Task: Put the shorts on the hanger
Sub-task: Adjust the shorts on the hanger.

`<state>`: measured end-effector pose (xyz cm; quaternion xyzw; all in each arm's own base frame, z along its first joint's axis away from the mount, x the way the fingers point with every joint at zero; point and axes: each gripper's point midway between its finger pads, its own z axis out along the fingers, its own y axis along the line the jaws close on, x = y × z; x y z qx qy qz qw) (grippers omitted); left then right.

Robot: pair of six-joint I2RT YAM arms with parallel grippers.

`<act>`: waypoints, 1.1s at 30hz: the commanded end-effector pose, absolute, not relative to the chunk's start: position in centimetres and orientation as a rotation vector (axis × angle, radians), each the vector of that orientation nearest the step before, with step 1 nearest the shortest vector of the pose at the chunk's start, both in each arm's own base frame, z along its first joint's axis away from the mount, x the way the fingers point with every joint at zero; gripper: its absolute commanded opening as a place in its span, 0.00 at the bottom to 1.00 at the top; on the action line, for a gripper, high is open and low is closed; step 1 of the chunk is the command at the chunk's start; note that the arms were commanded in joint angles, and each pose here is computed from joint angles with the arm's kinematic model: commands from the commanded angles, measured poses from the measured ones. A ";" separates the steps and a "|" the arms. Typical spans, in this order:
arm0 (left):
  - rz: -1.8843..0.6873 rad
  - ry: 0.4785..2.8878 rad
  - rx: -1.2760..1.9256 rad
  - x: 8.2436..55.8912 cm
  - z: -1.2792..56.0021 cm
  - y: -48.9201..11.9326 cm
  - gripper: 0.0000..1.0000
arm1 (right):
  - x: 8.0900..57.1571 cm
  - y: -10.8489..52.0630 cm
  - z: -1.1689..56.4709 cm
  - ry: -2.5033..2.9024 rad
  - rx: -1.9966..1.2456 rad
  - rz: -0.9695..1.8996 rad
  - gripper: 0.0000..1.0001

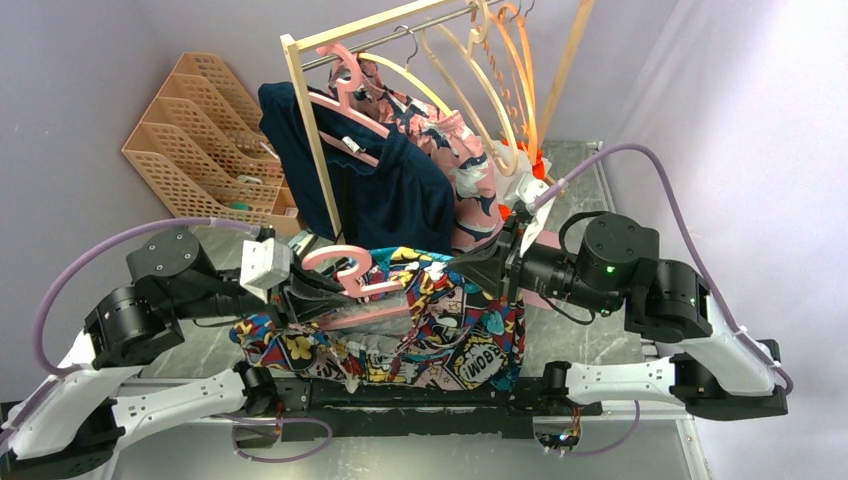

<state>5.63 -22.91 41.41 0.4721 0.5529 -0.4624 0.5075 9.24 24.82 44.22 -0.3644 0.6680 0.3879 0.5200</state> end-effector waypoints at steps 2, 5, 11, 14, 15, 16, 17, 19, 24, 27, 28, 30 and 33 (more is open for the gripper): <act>-1.117 1.233 1.066 5.3 44.4 -21.7 0.07 | 10.6 22.6 42.8 1.685 -0.781 0.829 0.00; -1.113 1.227 1.057 5.3 44.6 -21.5 0.07 | 10.5 22.2 43.1 1.695 -0.764 0.833 0.12; -1.114 1.217 1.060 5.3 44.9 -21.7 0.07 | 7.7 22.9 46.7 1.542 -0.830 1.040 0.58; -1.120 1.208 1.077 5.3 45.3 -22.0 0.07 | 7.1 24.1 48.2 1.489 -0.883 1.072 0.59; -1.120 1.204 1.081 5.3 45.6 -22.1 0.07 | 7.1 24.8 48.3 1.479 -0.915 1.069 0.59; -1.123 1.205 1.090 5.3 45.6 -22.3 0.07 | 7.0 25.3 48.7 1.466 -0.935 1.071 0.59; -1.127 1.201 1.095 5.2 45.8 -22.3 0.07 | 7.0 25.8 49.0 1.452 -0.952 1.074 0.59; -1.135 1.199 1.105 5.0 46.0 -22.5 0.07 | 6.7 26.8 49.0 1.437 -1.000 1.083 0.59; -1.157 1.199 1.122 4.6 46.3 -22.6 0.07 | 7.5 28.8 46.6 1.507 -1.061 1.019 0.53; -1.156 1.192 1.118 4.5 46.4 -22.3 0.07 | 8.6 28.6 45.6 1.544 -1.018 0.967 0.39; -1.154 1.191 1.116 4.5 46.5 -22.3 0.07 | 8.8 28.4 45.4 1.550 -1.002 0.957 0.34; -1.151 1.189 1.111 4.4 46.5 -22.0 0.07 | 9.1 27.6 45.3 1.563 -0.963 0.942 0.29; -1.147 1.188 1.110 4.3 46.4 -21.8 0.07 | 9.3 26.4 45.0 1.587 -0.922 0.929 0.27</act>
